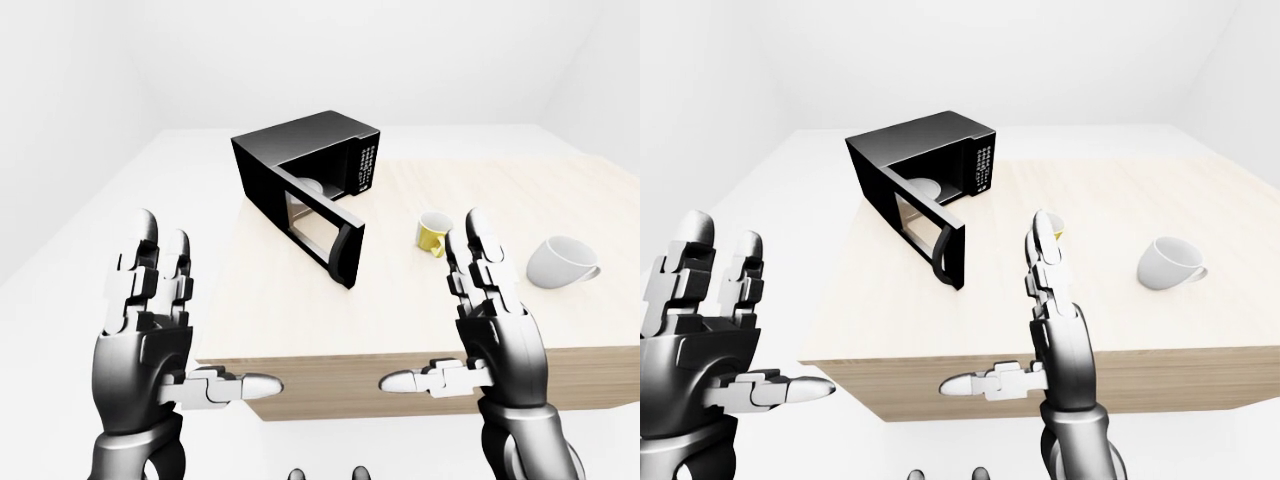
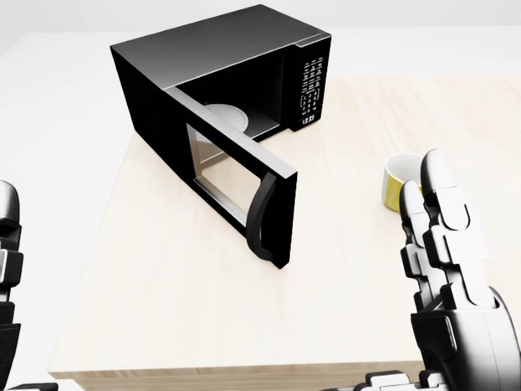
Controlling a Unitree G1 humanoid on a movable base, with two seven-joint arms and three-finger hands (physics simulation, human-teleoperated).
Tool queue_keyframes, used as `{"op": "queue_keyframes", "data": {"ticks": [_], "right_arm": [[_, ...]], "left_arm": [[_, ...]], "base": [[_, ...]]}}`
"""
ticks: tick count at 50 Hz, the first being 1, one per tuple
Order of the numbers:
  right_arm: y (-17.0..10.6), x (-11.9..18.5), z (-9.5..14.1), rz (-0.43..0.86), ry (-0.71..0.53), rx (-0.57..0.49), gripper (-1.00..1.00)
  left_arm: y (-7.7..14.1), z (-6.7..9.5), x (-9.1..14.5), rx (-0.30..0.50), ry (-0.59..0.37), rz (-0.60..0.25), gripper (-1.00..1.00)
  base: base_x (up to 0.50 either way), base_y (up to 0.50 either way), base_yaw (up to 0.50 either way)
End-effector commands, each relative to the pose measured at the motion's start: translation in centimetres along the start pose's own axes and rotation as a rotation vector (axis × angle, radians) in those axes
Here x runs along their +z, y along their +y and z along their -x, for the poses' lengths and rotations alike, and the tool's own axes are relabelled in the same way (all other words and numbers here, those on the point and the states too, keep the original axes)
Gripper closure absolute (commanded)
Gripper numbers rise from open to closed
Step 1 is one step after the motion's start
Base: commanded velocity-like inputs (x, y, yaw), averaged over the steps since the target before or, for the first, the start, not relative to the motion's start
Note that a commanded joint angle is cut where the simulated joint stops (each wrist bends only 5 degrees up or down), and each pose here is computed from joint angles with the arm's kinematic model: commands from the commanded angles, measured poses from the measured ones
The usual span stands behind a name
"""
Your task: Close the microwave.
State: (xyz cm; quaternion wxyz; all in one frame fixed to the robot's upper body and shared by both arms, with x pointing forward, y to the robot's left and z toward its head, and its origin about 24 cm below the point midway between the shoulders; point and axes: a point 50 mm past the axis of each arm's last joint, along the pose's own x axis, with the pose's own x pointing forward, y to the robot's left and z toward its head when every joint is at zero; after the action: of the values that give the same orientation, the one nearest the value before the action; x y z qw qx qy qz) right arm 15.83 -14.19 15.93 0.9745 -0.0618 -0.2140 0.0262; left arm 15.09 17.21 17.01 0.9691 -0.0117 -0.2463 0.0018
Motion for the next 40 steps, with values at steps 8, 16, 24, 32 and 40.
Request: {"op": "queue_keyframes", "data": {"ticks": [8,16,24,32,40], "right_arm": [[-0.17,-0.14,0.01,-0.008,0.006,0.002,-1.00],[-0.07,0.01,0.02,-0.004,0.000,0.005,-1.00],[-0.09,-0.19,0.05,-0.001,0.010,0.004,-1.00],[-0.23,0.36,-0.12,-0.019,-0.021,-0.015,-1.00],[-0.30,0.49,-0.30,-0.007,-0.033,-0.041,-1.00]], "left_arm": [[-0.04,-0.05,0.11,-0.004,-0.008,0.010,-1.00],[-0.11,-0.06,0.08,-0.007,-0.006,0.008,-1.00],[-0.15,-0.05,0.09,-0.008,-0.006,0.006,-1.00],[0.06,-0.11,0.19,0.012,-0.014,0.007,-1.00],[-0.01,-0.11,0.35,0.013,-0.019,-0.003,-1.00]], "base": [[0.00,0.04,0.00],[0.00,0.50,0.00],[0.00,0.50,0.00],[0.00,0.31,0.00],[0.00,0.00,0.00]]}}
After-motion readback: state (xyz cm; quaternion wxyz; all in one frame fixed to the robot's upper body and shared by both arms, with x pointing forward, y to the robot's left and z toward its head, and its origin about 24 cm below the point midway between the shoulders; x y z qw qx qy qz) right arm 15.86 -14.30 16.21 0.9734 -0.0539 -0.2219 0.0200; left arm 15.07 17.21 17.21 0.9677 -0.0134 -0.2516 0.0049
